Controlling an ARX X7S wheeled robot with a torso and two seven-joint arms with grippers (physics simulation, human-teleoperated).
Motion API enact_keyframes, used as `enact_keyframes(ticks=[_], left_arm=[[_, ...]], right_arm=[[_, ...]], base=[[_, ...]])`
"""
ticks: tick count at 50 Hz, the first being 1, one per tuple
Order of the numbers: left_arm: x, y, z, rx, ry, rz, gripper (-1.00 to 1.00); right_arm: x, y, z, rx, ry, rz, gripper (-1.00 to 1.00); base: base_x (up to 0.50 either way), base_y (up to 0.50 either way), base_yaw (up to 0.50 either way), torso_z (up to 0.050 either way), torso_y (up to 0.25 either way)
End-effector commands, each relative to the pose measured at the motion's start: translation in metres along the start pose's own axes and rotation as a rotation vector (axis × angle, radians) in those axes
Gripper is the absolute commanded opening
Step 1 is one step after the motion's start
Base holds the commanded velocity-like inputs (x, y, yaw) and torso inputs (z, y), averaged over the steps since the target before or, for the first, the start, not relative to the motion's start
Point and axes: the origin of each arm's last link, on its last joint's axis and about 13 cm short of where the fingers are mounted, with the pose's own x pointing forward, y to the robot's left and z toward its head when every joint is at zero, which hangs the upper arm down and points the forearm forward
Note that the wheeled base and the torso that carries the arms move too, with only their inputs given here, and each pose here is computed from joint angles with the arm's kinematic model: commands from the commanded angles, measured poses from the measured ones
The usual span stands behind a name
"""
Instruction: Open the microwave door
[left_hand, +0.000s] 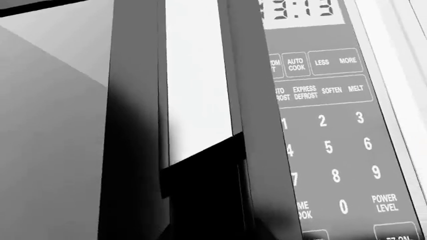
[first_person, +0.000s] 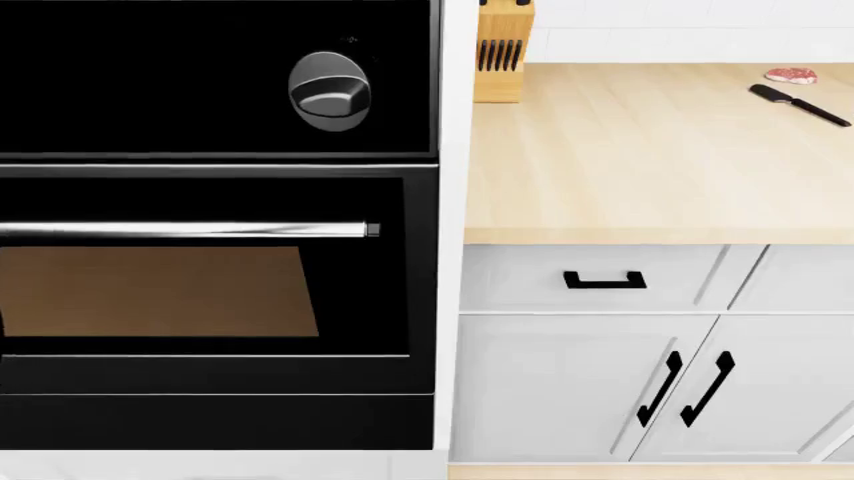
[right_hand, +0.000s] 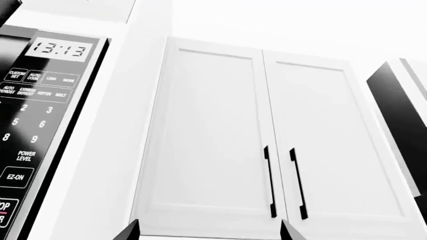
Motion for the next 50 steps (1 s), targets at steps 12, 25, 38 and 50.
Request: enact_keyframes(ticks=[12,25,38,50], left_arm=[[-0.053,-0.016,0.041,-0.024,-0.172,-0.18,-1.0],[-0.05,-0.015,0.036,-0.02,-0.166,-0.172,-1.0],[-0.05,-0.012,0.035,-0.017,-0.161,-0.164,1.0],[-0.05,-0.008,0.036,-0.009,-0.165,-0.145,1.0]], right_arm=[[0.003,0.002,0.0,-0.001,-0.004,0.01,1.0],[0.002,0.002,-0.001,-0.005,-0.002,0.01,1.0],[0.002,0.002,-0.001,-0.008,-0.003,0.012,1.0],[0.002,0.002,0.001,-0.009,-0.006,0.012,1.0]], base=[[0.0,-0.01,0.0,0.0,0.003],[0.0,-0.01,0.0,0.0,0.004],[0.0,0.0,0.0,0.0,0.003],[0.0,0.0,0.0,0.0,0.002]])
